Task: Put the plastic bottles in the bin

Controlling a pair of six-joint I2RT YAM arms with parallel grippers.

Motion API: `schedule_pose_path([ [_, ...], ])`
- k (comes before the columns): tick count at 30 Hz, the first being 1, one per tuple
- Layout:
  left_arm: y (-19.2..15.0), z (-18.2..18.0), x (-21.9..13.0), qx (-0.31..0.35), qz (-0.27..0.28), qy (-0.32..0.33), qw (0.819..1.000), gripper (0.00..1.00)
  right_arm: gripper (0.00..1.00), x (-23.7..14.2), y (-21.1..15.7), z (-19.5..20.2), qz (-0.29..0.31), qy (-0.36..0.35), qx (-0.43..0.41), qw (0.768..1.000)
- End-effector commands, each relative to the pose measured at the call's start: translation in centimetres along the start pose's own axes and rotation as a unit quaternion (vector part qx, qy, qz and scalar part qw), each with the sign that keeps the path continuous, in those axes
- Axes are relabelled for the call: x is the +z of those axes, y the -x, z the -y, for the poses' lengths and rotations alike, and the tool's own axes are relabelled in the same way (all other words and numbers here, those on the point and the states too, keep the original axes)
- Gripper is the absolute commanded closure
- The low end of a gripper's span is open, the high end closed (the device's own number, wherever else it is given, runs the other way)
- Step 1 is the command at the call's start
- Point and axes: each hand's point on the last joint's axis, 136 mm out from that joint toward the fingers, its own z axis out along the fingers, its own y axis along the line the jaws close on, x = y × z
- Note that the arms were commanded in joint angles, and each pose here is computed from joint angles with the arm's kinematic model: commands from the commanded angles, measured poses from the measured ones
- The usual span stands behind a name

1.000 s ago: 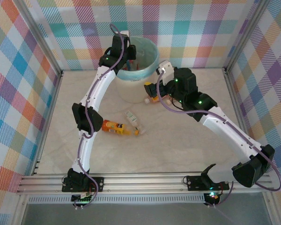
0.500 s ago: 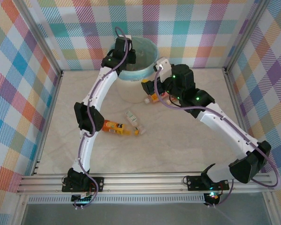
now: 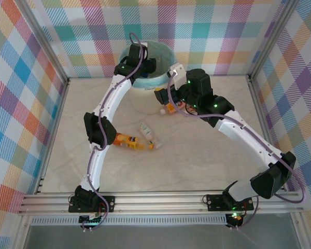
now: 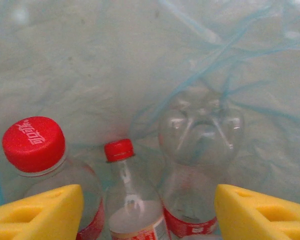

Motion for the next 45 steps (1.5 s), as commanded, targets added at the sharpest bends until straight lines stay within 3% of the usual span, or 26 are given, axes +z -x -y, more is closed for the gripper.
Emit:
schedule_pose_path([
  [1,7.2,1.0,-7.0,-0.035,0.081,-0.043,0.995,0.29,0.00,-0.5,2.0,0.5,0.026,-0.004,0.004,1.000],
  [10,12.6,2.7,-16.8,-0.050,0.140,-0.110,0.983,0.28,0.00,-0.7,2.4,1.7,0.015,-0.029,0.011,0.999],
  [18,11.0,5.3,-23.1,-0.022,0.116,-0.175,0.978,0.28,0.00,-1.0,0.7,-0.5,-0.030,0.034,0.053,0.998],
  [23,7.3,5.4,-27.3,-0.018,0.109,-0.201,0.973,0.27,0.01,-0.9,-2.8,-2.5,-0.075,0.081,0.110,0.988],
  [28,2.2,3.1,-31.1,-0.030,0.099,-0.190,0.976,0.27,0.08,0.0,-7.4,-5.1,-0.135,0.119,0.160,0.971],
  [38,-10.4,-3.6,-35.2,-0.082,0.032,-0.093,0.992,0.26,0.10,4.4,-18.9,-10.6,-0.264,0.131,0.135,0.946],
  [45,-15.8,-7.3,-36.9,-0.121,0.016,-0.030,0.992,0.26,0.08,9.5,-23.0,-12.0,-0.313,0.120,0.095,0.937],
])
